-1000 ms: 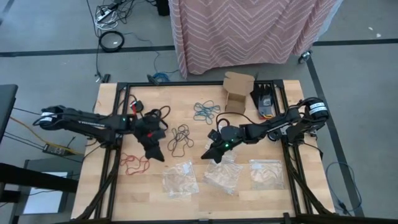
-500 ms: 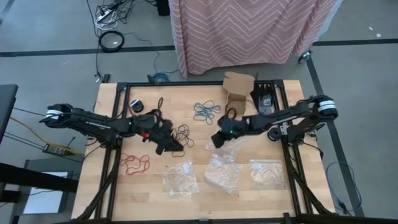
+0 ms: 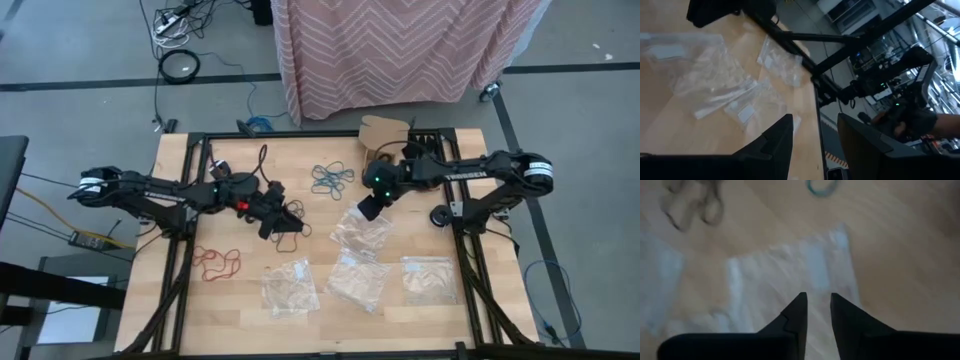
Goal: Sort rubber bands
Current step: Open the top transparent zip bag
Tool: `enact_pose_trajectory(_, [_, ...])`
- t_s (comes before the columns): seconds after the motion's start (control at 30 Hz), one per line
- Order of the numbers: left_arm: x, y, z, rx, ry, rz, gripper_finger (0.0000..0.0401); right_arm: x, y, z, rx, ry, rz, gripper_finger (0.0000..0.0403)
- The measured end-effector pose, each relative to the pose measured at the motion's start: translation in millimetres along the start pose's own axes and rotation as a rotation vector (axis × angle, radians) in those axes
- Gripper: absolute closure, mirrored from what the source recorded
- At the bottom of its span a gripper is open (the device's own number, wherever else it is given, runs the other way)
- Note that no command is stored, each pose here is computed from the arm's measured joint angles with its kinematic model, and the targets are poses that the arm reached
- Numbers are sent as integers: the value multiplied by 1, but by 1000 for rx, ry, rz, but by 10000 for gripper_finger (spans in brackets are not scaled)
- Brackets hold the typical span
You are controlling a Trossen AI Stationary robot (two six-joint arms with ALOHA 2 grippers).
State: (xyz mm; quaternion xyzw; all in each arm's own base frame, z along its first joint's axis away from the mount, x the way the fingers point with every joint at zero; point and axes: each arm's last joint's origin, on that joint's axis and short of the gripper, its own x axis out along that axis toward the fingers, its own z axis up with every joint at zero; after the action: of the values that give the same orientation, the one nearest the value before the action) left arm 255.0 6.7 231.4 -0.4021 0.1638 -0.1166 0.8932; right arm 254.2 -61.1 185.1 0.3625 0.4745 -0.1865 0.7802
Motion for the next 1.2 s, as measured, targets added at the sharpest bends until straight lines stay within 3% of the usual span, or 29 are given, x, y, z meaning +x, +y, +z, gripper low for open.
enact_pose_trajectory(0.3, [-1, 4, 2, -6, 15, 1, 238, 24, -10, -2, -49, 132, -16, 256])
enact_pose_trajectory(0.53, [-2, 6, 3, -7, 16, 1, 238, 43, -16, -4, 1, 189, -63, 240])
enact_pose_trajectory(0.67, [-2, 7, 4, -9, 15, 1, 238, 42, -14, -5, 5, 173, -82, 271])
enact_pose_trajectory(0.8, [-3, 9, 6, -11, 6, 7, 238, 33, -5, -6, -39, 134, -45, 365])
enact_pose_trajectory(0.87, [-4, 10, 8, -13, -4, 12, 238, 30, 0, -6, -68, 112, -17, 391])
enact_pose_trajectory(1.03, [-7, 13, 12, -13, -24, 21, 238, 23, 9, -5, -70, 55, 37, 401])
enact_pose_trajectory(1.13, [-8, 14, 13, -13, -33, 23, 238, 18, 9, -5, -77, 17, -12, 402])
enact_pose_trajectory(1.2, [-8, 14, 14, -12, -34, 21, 238, 17, 8, -5, -147, 11, -28, 401])
